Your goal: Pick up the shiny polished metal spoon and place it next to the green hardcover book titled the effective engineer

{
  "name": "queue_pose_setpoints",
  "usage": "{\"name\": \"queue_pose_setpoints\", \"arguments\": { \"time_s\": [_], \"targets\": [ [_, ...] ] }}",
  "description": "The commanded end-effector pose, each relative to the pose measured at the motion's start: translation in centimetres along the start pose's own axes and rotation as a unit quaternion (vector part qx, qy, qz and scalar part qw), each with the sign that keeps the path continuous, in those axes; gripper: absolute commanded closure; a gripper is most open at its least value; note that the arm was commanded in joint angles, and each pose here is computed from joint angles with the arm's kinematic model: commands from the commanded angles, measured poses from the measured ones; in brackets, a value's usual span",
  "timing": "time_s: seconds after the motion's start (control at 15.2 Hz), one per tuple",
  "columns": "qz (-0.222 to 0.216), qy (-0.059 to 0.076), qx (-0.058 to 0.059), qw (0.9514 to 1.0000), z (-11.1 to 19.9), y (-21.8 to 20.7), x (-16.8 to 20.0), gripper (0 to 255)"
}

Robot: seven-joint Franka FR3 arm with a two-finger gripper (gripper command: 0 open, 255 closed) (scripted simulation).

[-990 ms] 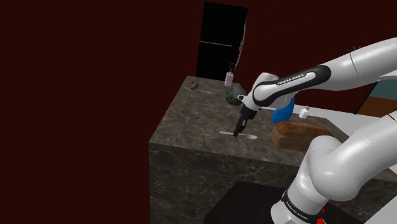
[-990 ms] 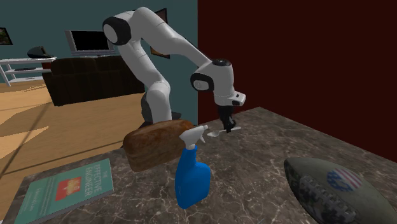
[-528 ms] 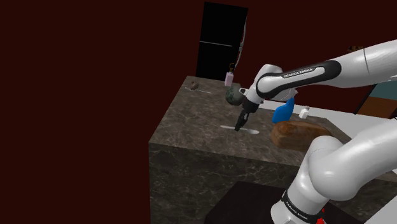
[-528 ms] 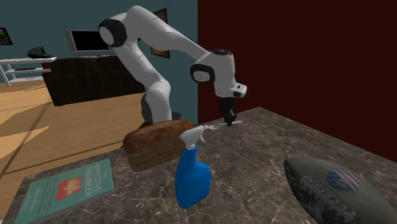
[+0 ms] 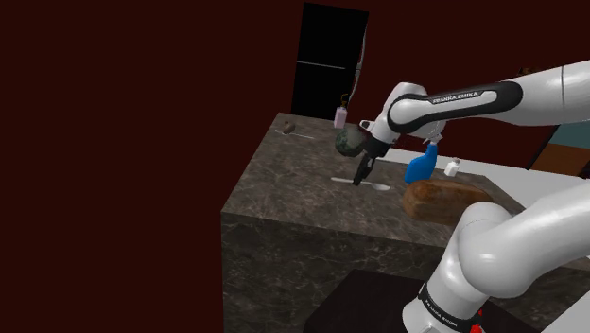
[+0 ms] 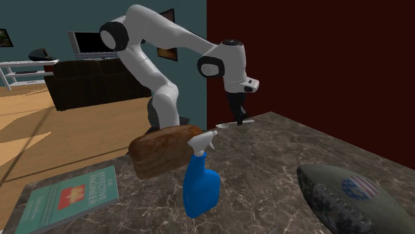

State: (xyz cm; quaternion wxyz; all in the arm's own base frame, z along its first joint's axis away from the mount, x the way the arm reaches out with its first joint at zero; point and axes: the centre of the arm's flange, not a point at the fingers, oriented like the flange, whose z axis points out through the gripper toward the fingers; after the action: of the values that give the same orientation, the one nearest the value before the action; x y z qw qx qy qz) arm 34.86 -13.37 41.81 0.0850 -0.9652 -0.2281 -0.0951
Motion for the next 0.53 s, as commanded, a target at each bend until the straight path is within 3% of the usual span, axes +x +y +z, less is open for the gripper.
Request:
{"name": "queue_pose_setpoints", "arguments": {
  "time_s": [0.0,0.46],
  "targets": [
    [0.000,0.000,0.000,1.0000,-0.8,1.1,-1.5,255],
    [0.000,0.000,0.000,1.0000,-3.2,6.7,-8.5,255]
  ]
}}
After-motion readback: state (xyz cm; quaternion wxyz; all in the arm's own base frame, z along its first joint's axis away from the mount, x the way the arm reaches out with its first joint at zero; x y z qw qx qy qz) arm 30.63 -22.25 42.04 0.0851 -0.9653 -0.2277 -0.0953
